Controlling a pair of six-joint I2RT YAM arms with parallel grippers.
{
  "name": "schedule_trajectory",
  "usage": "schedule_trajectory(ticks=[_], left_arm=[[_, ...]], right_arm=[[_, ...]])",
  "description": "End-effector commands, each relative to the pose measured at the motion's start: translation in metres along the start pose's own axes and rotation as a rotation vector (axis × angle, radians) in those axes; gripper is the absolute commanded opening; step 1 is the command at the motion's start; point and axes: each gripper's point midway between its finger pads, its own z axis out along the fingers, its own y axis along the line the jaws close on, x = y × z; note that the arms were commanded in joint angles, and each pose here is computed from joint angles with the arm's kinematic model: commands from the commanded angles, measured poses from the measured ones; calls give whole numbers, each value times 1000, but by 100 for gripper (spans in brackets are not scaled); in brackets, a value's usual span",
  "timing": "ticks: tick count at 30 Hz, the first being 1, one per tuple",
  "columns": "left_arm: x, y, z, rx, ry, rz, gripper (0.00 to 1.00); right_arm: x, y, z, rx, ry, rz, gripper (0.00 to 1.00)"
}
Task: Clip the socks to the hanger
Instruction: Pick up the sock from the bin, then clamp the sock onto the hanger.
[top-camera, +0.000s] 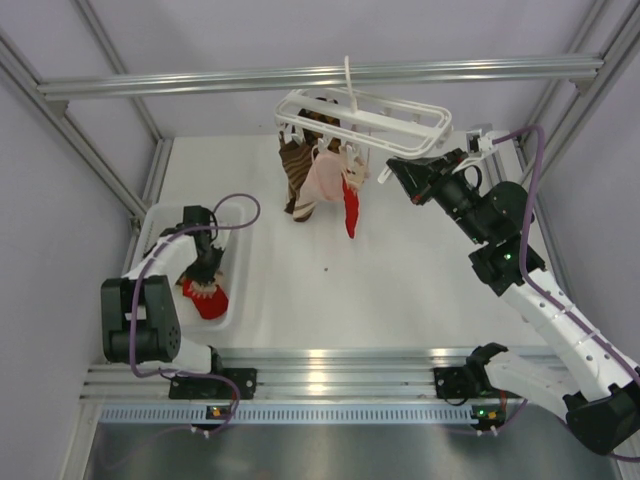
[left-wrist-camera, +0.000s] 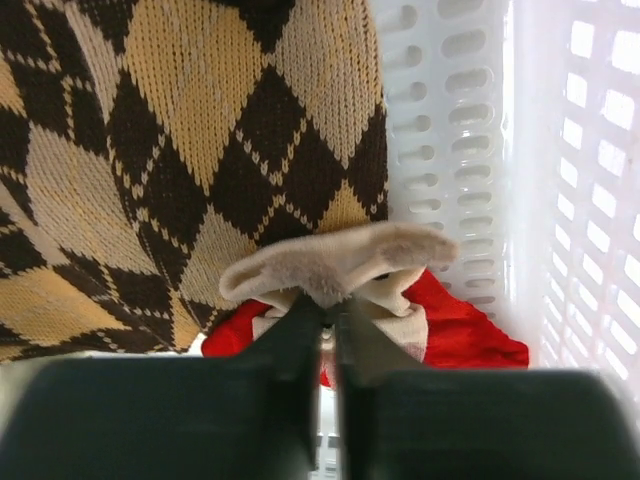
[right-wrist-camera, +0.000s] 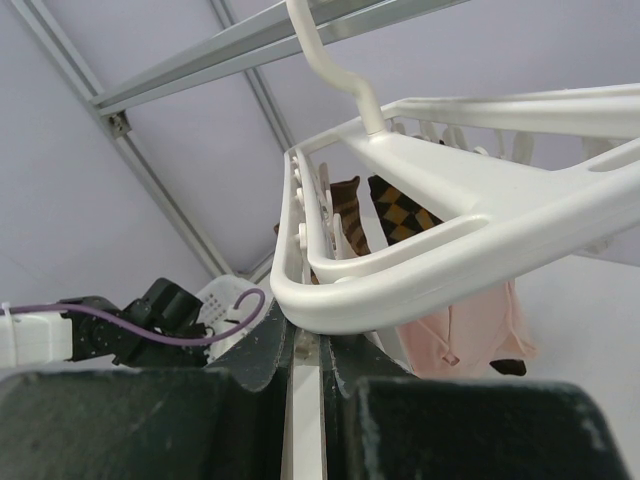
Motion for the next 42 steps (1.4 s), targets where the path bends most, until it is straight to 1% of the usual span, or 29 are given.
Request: schedule_trajectory(ticks=[1,2,6,9,10,11,12,13,15,16,18,19,21,22,23,24,25,26,27,29,30,32,33,35,36,37,39,42], left_arm=[[-13,3,-12,-13,-76,-8,0],[-16,2,-20,-2,-84,-11,0],[-33,-5,-65,54,-189,-45,0],[-56,-9,-118,96,-379,-55,0],[-68,-11,-147,111,-495,-48,0],[-72,-14,-161,124,-553,-37,0],[-82,-12,-187,110,-667,-38,0],[-90,-23,-207,170,-748,-15,0],[-99,-35,-238,233,-865,22,0],[-108,-45,-266,284,-982,67,0],[-116,-58,-292,352,-1080,114,0],[-124,-61,-312,366,-1147,142,0],[-132,-77,-332,435,-1194,188,0],[-139,-93,-345,469,-1220,242,0],[-147,-96,-352,437,-1253,273,0],[-151,-123,-356,481,-1260,358,0],[-155,-134,-362,460,-1283,438,0],[-157,-146,-364,464,-1285,487,0],[-158,-171,-362,491,-1268,550,0],[-161,-193,-367,510,-1273,620,0],[-162,-213,-362,539,-1242,648,0],[-166,-227,-364,559,-1228,649,0],[-166,-247,-356,582,-1185,683,0],[-174,-256,-358,546,-1168,674,0],[-177,-270,-348,553,-1126,681,0],[-185,-271,-357,543,-1137,656,0],[-196,-282,-356,548,-1107,622,0],[-206,-288,-354,503,-1110,602,0]], right_arm=[[-16,5,-3,-8,-21,-21,0],[-17,5,-3,-7,-23,-21,0],[-17,4,-2,-3,-24,-19,0],[-17,4,-2,-2,-26,-19,0],[-17,4,-2,-1,-27,-15,0],[-17,4,-1,-2,-26,-12,0],[-18,5,-1,-6,-31,-9,0],[-18,5,0,-7,-32,-5,0],[-17,5,1,-9,-31,-4,0],[-17,5,2,-12,-33,-1,0],[-17,5,3,-12,-33,6,0],[-17,5,3,-15,-35,4,0],[-17,5,5,-13,-36,7,0],[-18,6,5,-17,-36,7,0],[-19,6,5,-17,-39,8,0],[-18,5,5,-16,-38,7,0],[-16,5,6,-16,-33,6,0],[-17,5,6,-14,-34,6,0],[-17,4,6,-14,-34,3,0],[-19,5,5,-14,-37,1,0],[-21,5,5,-13,-42,0,0],[-21,6,4,-14,-42,-1,0],[-21,6,4,-14,-44,-5,0],[-20,6,3,-15,-40,-4,0],[-19,6,3,-15,-39,-4,0],[-18,5,3,-12,-33,-2,0],[-16,5,3,-14,-29,-1,0],[-15,5,3,-15,-24,1,0]])
